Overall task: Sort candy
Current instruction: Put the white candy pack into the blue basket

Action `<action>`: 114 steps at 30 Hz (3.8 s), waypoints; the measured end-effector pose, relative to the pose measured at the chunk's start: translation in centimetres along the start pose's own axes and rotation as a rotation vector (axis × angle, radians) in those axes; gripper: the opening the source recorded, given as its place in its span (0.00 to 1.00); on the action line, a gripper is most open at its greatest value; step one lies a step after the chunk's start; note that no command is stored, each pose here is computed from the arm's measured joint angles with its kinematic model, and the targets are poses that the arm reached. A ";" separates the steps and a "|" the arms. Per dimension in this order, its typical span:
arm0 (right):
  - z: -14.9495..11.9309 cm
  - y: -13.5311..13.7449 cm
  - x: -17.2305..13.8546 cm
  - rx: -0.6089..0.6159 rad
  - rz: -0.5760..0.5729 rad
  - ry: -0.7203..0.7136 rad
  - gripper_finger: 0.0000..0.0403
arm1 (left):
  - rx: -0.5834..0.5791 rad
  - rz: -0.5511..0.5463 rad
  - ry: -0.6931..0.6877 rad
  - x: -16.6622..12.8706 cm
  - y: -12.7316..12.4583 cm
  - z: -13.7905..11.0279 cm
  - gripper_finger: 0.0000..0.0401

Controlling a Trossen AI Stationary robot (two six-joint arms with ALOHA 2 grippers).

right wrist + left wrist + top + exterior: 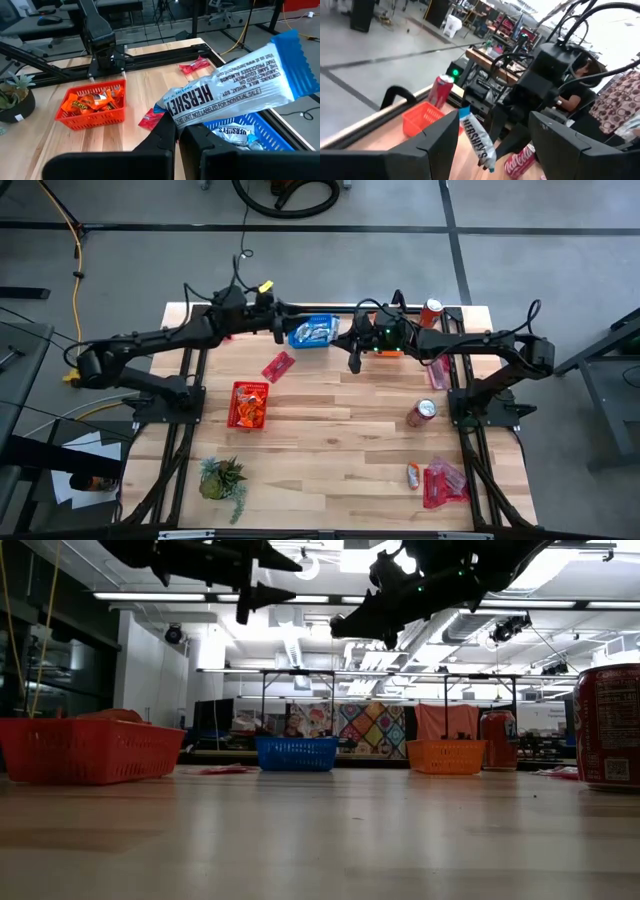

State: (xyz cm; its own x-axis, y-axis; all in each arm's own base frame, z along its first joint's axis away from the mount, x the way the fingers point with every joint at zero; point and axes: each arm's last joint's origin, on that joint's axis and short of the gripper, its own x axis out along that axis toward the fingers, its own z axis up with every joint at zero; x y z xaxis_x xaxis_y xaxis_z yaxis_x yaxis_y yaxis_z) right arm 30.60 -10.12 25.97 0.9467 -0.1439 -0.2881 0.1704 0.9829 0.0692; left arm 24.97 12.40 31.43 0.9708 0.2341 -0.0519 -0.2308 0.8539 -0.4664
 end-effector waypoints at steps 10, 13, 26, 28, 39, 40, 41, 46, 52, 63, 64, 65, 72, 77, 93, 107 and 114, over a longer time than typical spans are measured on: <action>0.0 0.0 0.0 0.004 0.000 0.002 0.01 | -0.017 -0.040 -0.013 1.2 -0.1 -0.6 0.56; 0.0 0.0 0.0 0.003 -0.001 0.002 0.01 | -0.012 -0.048 -0.019 1.3 -0.2 -0.6 0.56; 0.0 0.0 0.0 -0.008 0.000 0.002 0.01 | 0.066 -0.051 -0.017 1.3 -0.4 -0.7 0.56; -0.1 0.0 0.0 -0.041 -0.001 0.009 0.01 | 0.123 -0.050 -0.002 1.4 -0.5 -1.0 0.56; -0.1 0.1 0.0 -0.100 0.025 0.008 0.01 | 0.289 -0.098 0.088 2.6 -1.6 -3.1 0.56; 0.0 0.3 0.0 -0.107 0.042 0.003 0.01 | 0.289 -0.104 0.096 2.7 -1.7 -3.4 0.56; 0.0 0.4 0.0 -0.115 0.057 -0.001 0.01 | 0.288 -0.108 0.103 2.8 -1.8 -3.6 0.56; 0.2 1.8 0.2 -0.218 0.113 -0.028 0.01 | 0.283 -0.124 0.153 3.7 -2.0 -5.0 0.56; 0.2 3.1 0.3 -0.260 0.144 -0.041 0.01 | 0.264 -0.134 0.122 4.9 -2.2 -5.8 0.56; 0.3 3.3 0.3 -0.148 0.151 -0.040 0.01 | 0.193 -0.152 0.086 5.3 -2.6 -5.6 0.26; 0.2 3.3 0.3 -0.122 0.150 -0.036 0.01 | 0.193 -0.147 0.088 5.3 -2.5 -5.6 0.16; 0.3 3.3 0.3 -0.093 0.147 -0.034 0.02 | 0.191 -0.142 0.089 5.2 -2.4 -5.5 0.09; 1.1 2.4 -0.7 0.073 0.039 0.014 0.22 | 0.217 -0.055 0.080 3.2 -0.2 -2.8 0.02; 2.1 1.3 -2.5 0.078 -0.114 0.111 0.45 | 0.243 0.085 0.093 -0.1 1.7 -0.3 0.01; 2.7 0.2 -4.6 0.112 -0.189 0.240 0.64 | 0.255 0.378 0.520 7.4 7.2 -0.8 0.01; 2.7 0.1 -4.6 0.114 -0.202 0.239 0.64 | 0.202 0.789 0.843 10.1 13.0 -7.6 0.05; 2.7 0.1 -4.6 0.114 -0.202 0.239 0.64 | 0.108 0.805 0.799 10.0 12.6 -7.3 0.22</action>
State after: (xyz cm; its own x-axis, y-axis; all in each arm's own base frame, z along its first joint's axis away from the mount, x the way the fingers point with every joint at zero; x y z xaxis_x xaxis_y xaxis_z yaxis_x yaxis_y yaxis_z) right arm 27.04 -9.66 29.89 0.8020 -0.2900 -0.5223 0.3901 0.9163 0.0902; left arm 32.25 22.14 18.62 0.2924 0.4025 -0.8675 -0.7724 0.6343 0.0340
